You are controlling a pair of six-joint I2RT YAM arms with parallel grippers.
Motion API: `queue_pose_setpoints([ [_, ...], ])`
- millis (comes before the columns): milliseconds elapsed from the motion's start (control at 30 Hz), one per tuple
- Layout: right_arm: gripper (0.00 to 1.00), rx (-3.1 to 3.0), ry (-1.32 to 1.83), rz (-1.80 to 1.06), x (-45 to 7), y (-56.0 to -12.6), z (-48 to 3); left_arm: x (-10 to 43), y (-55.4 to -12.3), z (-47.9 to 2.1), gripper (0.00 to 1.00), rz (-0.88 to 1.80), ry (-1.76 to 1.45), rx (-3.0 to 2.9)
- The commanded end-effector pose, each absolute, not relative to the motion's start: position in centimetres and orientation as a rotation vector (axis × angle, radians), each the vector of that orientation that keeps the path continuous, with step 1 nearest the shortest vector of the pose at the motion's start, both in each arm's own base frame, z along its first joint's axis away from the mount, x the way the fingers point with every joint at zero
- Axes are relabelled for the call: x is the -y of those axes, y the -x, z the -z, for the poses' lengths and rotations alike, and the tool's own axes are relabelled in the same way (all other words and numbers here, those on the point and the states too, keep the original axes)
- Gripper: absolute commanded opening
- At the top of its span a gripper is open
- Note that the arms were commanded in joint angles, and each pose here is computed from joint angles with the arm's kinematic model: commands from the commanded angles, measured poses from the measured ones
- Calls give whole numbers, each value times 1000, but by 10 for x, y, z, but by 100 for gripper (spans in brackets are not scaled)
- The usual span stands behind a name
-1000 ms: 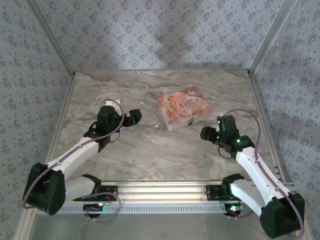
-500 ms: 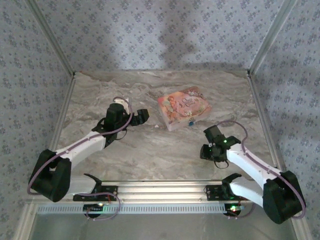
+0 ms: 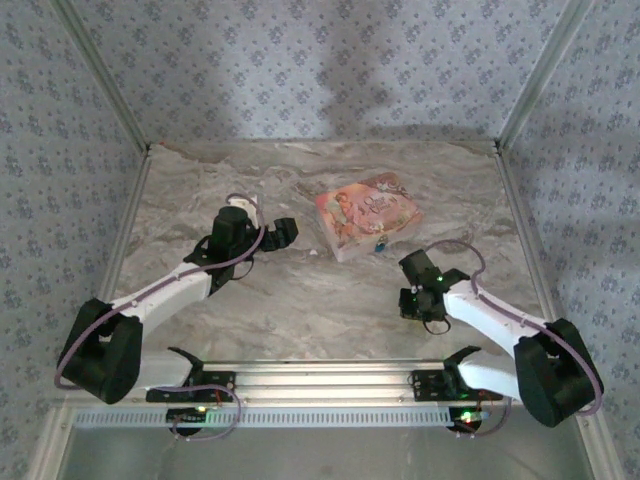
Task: Unlock the padlock with the key
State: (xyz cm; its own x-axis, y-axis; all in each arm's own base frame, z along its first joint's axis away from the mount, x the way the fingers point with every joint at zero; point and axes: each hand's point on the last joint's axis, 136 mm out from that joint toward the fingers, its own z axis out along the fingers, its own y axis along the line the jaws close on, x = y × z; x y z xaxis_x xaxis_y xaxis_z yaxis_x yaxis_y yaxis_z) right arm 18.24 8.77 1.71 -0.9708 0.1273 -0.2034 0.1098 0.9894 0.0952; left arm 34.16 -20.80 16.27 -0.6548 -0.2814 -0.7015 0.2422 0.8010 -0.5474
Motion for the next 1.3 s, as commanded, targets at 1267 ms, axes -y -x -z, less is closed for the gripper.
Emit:
queue_pose_setpoints([
  [1267, 24, -2806, 334, -231, -160, -195, -63, 215, -331, -203, 98, 962, 173, -2150],
])
